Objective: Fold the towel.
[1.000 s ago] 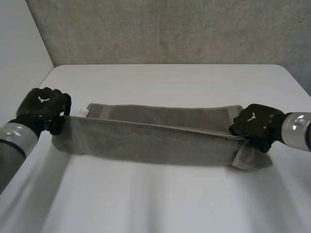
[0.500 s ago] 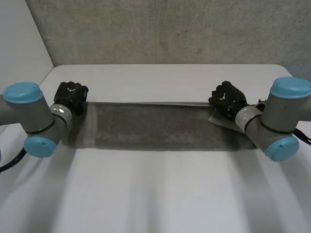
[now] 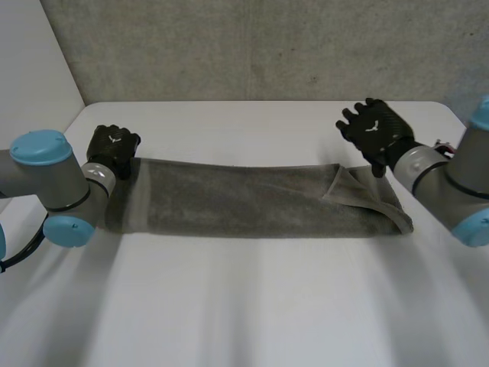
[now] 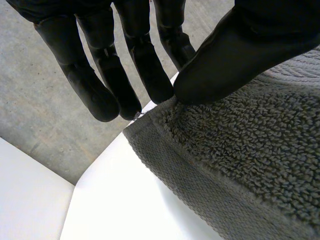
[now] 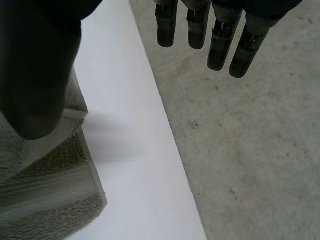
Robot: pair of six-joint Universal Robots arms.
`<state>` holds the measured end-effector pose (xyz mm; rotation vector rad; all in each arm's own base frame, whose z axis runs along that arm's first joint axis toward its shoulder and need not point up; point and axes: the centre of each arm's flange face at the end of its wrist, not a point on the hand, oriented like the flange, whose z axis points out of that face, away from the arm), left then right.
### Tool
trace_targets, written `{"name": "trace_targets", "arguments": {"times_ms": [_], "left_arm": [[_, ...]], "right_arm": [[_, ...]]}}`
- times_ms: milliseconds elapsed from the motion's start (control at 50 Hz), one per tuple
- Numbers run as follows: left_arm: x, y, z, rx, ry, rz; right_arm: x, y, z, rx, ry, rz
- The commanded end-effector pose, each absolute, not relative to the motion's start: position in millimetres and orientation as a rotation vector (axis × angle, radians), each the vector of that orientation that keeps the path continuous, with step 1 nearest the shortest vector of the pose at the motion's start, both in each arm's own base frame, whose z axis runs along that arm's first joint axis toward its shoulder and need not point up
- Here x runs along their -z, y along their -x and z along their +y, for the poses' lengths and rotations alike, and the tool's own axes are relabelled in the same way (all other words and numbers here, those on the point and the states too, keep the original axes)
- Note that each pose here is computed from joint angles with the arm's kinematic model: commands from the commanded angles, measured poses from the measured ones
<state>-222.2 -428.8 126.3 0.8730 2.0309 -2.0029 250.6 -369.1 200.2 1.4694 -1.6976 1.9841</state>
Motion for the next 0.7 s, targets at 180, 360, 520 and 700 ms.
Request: {"name": "trace_targets", "arguments": {"times_ms": [180,360,520,700], "left_arm": [[-125,224,-429,2.012,-0.878,2.011],[-154,226,-413,2.051,-0.874,1.984],[-173,223,-390,2.057,-0.881,1.995],[-153,234,-360,1.99,-0.967,2.08]], "right_arm": [[-190,-227,-318,-1.788,-1.287,-2.436],[-172,-224,-301,-1.646,-1.29,-2.574],[-167,-218,-295,-1.532,-1.274,-2.651],[-154,-210,-319,-1.513,-1.21,-2.658]]}}
